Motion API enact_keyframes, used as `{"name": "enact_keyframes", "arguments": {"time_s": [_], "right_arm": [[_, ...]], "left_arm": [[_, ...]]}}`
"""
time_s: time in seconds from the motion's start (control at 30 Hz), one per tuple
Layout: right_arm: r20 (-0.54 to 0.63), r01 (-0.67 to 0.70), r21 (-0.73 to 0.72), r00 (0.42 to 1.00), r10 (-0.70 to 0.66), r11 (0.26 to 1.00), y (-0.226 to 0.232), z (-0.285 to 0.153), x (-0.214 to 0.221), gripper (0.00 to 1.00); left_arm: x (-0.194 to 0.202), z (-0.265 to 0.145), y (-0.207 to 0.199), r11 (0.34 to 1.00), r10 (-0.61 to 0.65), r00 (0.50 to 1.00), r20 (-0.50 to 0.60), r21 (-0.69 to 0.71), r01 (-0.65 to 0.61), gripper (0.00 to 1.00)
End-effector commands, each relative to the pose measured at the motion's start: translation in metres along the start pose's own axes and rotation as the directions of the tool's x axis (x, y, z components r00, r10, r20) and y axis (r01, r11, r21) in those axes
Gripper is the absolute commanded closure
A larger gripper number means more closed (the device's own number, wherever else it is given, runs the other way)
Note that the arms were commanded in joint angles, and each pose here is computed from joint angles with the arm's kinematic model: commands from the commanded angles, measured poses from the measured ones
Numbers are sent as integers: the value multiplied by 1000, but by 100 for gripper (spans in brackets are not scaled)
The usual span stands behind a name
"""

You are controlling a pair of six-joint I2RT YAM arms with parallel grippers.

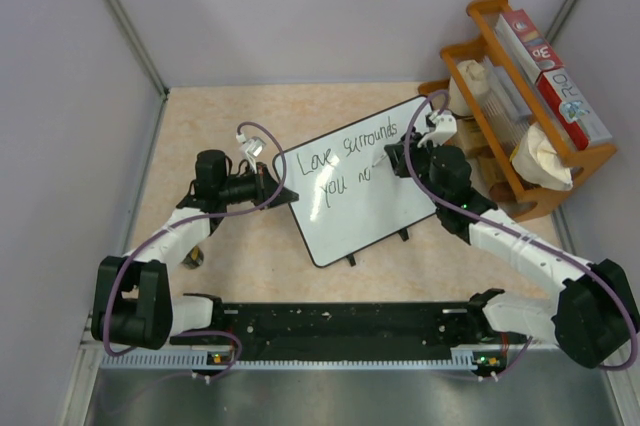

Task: Write a sentence on the whiteboard

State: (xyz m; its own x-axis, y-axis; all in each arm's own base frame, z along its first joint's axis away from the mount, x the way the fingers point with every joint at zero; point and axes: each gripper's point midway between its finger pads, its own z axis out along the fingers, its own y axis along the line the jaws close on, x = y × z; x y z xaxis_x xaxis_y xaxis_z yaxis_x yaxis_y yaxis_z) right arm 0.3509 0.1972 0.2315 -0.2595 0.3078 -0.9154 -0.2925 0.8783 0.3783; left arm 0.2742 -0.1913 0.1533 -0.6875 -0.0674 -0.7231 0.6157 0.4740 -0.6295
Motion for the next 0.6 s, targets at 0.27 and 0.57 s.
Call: {"name": "enact_keyframes", "arguments": {"time_s": [0.27, 0.57], "right_arm": [[-11, -9, 8, 1000, 9, 1000, -5, -2, 7, 100], [-53, -3, 28, 999, 4, 1000, -16, -10, 28, 100]], "left_arm": [[22, 3, 38, 972, 195, 978, -71, -123, -203, 100], [23, 4, 38, 972, 194, 978, -72, -120, -202, 100]]}}
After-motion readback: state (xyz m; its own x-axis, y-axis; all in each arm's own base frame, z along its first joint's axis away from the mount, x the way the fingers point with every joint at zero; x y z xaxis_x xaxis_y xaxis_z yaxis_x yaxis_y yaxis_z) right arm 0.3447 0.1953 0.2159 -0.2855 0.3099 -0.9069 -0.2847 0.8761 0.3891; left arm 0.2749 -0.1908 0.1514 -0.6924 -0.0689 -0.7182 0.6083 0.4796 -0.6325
